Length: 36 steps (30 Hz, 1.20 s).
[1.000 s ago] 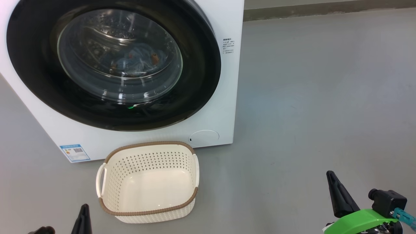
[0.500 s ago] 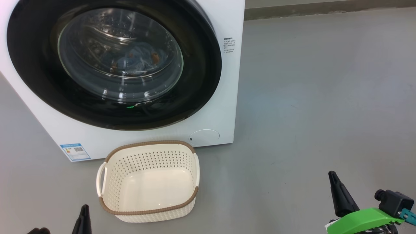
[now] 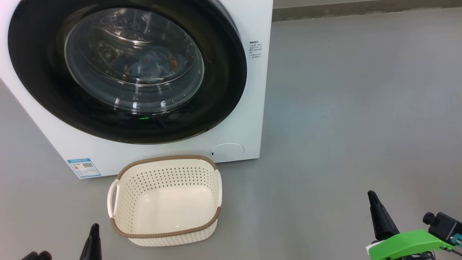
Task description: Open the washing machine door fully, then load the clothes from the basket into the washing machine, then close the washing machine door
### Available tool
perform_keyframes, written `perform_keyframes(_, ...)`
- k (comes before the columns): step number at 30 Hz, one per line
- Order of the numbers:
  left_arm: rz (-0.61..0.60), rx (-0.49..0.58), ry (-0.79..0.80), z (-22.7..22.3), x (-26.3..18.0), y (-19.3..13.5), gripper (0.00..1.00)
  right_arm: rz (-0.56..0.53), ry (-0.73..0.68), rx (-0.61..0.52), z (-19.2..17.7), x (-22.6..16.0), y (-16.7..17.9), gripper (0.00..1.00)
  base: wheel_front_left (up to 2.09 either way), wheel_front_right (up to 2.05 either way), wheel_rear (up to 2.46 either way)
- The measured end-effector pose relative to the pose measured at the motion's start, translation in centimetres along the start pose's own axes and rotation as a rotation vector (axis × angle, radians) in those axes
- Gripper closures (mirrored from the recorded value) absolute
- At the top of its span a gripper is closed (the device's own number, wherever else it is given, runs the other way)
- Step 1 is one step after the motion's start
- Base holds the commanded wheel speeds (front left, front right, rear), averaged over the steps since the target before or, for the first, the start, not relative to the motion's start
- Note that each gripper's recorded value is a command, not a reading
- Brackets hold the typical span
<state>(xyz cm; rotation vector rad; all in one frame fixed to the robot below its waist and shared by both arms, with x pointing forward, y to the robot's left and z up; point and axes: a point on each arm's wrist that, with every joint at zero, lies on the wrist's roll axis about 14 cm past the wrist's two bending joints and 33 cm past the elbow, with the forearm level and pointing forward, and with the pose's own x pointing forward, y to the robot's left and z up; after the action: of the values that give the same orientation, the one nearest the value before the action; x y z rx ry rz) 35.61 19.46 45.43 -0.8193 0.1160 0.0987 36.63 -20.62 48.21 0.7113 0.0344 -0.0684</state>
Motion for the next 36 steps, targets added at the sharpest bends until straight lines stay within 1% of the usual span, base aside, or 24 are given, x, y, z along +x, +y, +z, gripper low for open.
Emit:
perform_keyframes(23,0.005,-0.226,0.009,0.27,0.34,-0.16,1.0,-0.026,0.019,0.253,-0.18,0.2,-0.42,1.0,0.0,0.0,0.0)
perform_keyframes(36,-0.012,-0.359,0.016,0.61,0.79,-0.75,1.0,-0.034,0.021,0.401,-0.08,0.34,-0.64,1.0,0.0,0.0,0.0)
